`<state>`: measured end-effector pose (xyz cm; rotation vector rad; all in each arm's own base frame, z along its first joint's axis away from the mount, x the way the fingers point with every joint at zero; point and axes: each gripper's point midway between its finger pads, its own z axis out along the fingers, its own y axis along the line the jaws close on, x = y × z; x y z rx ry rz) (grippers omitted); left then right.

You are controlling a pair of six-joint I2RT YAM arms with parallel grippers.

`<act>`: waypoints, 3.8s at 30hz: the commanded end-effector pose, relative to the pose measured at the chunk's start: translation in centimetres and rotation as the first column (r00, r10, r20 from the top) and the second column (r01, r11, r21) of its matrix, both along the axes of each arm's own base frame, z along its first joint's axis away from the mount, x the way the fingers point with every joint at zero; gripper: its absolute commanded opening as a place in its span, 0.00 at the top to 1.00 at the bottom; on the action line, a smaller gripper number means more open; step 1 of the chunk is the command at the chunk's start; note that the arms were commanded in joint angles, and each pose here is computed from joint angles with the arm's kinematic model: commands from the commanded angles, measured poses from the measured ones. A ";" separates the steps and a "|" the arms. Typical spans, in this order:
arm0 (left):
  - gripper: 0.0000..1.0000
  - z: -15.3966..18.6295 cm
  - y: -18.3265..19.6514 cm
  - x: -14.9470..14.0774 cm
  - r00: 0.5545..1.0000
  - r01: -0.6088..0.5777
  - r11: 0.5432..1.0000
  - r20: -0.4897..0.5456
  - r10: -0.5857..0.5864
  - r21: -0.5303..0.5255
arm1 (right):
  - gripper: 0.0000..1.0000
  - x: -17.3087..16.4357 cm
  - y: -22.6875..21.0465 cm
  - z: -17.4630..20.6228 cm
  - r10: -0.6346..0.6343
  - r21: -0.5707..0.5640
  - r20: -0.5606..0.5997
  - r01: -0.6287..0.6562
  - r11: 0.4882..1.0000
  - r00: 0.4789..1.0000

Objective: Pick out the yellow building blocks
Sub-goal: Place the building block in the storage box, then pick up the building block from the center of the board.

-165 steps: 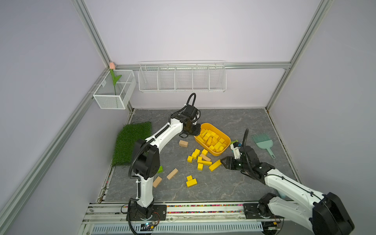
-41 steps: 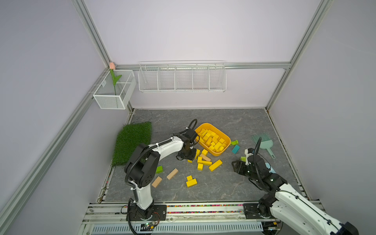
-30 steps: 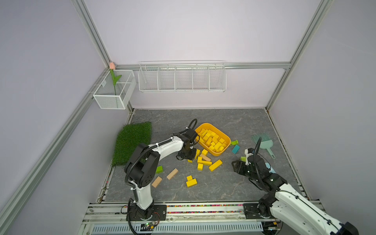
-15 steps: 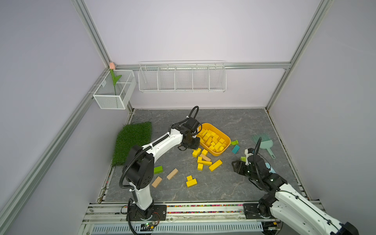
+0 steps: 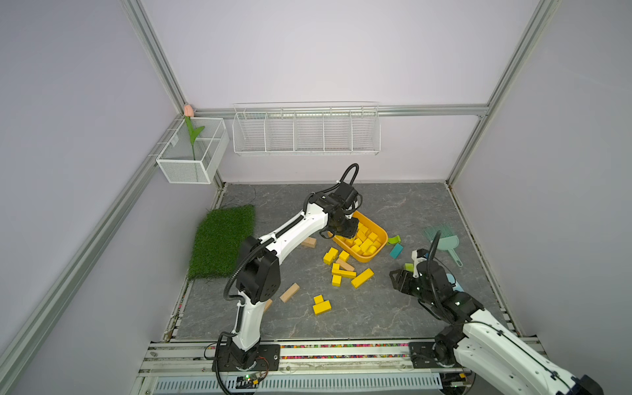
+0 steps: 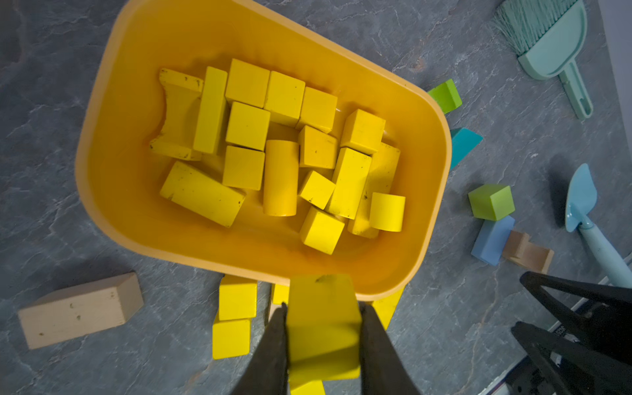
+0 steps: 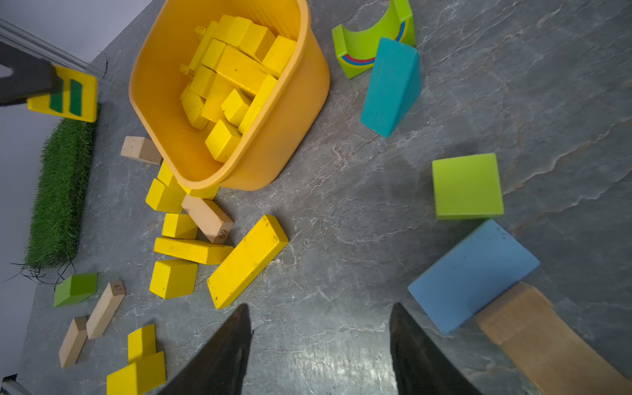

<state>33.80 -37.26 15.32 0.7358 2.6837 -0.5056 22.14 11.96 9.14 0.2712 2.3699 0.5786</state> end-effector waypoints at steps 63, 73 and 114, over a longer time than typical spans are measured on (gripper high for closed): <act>0.56 -1.6 -1.7 -0.2 0.995 0.089 0.982 0.019 -0.094 0.167 | 0.34 0.7 0.5 0.8 0.012 0.015 0.020 -0.012 1.000 1.000; 0.55 2.2 2.5 -3.2 0.995 0.028 0.994 0.096 -0.038 0.104 | 0.34 0.8 0.7 0.5 0.014 0.006 -0.004 -0.014 1.000 1.000; 0.52 -5.7 11.2 -16.9 0.981 -0.087 0.994 -0.181 0.074 -0.067 | 0.34 1.9 2.1 -0.9 0.053 -0.022 -0.097 -0.055 0.998 0.994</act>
